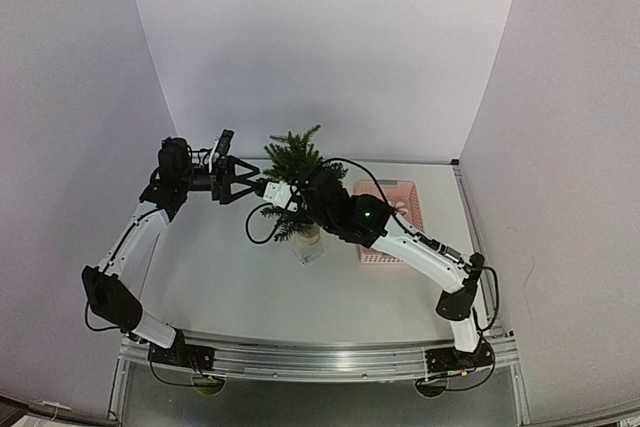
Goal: Decorate the small christmas tree
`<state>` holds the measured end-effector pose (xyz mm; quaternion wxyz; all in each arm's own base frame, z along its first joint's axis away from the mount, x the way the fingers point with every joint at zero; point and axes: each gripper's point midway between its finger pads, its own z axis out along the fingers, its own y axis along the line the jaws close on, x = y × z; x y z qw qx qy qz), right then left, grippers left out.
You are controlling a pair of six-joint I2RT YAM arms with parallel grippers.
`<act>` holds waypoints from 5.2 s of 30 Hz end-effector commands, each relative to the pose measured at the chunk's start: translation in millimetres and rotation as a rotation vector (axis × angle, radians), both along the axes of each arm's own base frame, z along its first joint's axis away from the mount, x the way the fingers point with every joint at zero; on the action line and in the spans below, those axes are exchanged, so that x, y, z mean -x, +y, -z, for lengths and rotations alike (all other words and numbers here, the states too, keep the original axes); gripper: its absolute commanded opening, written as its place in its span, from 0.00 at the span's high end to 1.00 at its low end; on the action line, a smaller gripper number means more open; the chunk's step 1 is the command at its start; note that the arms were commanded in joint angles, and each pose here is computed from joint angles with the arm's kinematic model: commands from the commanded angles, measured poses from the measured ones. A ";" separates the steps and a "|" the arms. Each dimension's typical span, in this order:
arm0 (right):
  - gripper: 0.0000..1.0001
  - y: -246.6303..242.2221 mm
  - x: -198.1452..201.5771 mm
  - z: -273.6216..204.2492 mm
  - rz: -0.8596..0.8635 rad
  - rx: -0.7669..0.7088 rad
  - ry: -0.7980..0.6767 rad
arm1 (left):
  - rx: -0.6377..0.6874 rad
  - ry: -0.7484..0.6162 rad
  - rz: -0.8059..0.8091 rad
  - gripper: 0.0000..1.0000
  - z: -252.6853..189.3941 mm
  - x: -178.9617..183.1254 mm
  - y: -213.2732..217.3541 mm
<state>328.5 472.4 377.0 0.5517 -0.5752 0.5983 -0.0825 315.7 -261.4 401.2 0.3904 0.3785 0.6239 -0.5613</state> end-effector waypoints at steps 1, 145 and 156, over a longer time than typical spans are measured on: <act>0.81 -3.5 -2.1 -36.5 0.028 -0.060 -0.086 | -0.017 -0.033 0.059 0.14 -3.4 11.0 -1.7; 0.62 -94.3 -0.9 12.5 0.002 -0.816 1.053 | -0.006 0.110 0.067 1.00 8.0 3.5 -78.1; 1.00 -102.5 5.4 16.8 0.006 -0.819 1.079 | -0.018 0.097 0.082 1.00 1.6 13.0 -71.9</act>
